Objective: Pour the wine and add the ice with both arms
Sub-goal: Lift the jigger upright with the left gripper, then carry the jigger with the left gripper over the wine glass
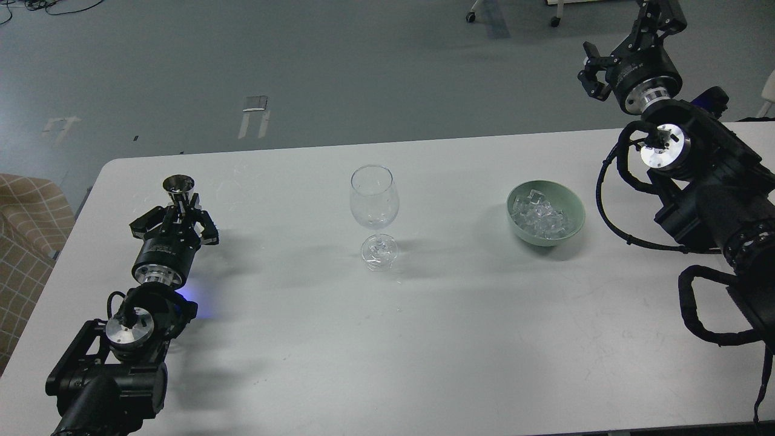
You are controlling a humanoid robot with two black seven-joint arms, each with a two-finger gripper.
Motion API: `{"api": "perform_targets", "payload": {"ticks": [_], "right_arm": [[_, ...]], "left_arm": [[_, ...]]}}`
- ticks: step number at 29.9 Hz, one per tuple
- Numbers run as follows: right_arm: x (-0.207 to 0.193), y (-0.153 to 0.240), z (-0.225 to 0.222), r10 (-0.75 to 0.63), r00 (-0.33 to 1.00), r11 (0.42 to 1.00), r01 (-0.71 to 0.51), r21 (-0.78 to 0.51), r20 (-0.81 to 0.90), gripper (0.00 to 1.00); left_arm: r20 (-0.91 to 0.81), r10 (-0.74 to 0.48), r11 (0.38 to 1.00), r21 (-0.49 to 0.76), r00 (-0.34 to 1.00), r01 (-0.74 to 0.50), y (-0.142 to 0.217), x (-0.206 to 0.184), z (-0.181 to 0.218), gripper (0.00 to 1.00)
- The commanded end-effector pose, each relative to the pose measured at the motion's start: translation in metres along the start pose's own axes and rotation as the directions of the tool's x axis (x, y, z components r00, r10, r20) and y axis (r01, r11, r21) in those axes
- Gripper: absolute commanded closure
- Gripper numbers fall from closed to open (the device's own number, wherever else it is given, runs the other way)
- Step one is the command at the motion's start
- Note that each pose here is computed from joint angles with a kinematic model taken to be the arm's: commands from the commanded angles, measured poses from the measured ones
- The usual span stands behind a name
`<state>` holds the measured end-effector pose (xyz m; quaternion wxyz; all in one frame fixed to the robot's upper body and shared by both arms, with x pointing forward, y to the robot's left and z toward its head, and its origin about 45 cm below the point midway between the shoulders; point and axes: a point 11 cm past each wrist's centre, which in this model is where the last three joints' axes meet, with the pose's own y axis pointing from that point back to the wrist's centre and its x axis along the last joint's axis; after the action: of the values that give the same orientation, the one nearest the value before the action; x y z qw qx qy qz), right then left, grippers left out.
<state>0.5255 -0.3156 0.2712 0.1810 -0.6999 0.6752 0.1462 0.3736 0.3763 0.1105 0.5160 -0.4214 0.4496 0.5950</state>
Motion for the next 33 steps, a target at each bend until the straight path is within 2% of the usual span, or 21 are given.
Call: {"api": "perform_targets", "payload": {"ticks": [1,9,19,26,33], "right_arm": [[0.003,0.001,0.0,0.003,1.0,1.0,-0.003,-0.001,-0.004,0.0],[0.001,-0.001,-0.004,0.002,1.0,1.0,-0.002,0.007,-0.001,0.0],[0.002,-0.001,-0.016,-0.012,1.0,0.999,0.012,0.031,-0.008,0.0],[-0.005,-0.004,-0.022,-0.033,0.999,0.998,0.033,0.044,-0.004,0.0],[-0.01,-0.004,-0.023,-0.049,0.999,0.998,0.049,0.047,-0.004,0.0]], "left_arm": [[0.003,-0.029,1.0,0.007,1.0,0.029,-0.002,-0.01,-0.001,0.92],[-0.008,-0.126,0.991,0.046,0.992,0.126,-0.01,-0.048,-0.015,0.95],[-0.041,-0.193,0.968,0.155,0.98,0.197,-0.014,-0.102,-0.054,0.95],[-0.037,-0.226,0.95,0.211,0.974,0.228,-0.007,-0.121,-0.073,0.95],[-0.049,-0.217,0.943,0.246,0.975,0.223,0.003,-0.118,-0.088,0.95]]}}
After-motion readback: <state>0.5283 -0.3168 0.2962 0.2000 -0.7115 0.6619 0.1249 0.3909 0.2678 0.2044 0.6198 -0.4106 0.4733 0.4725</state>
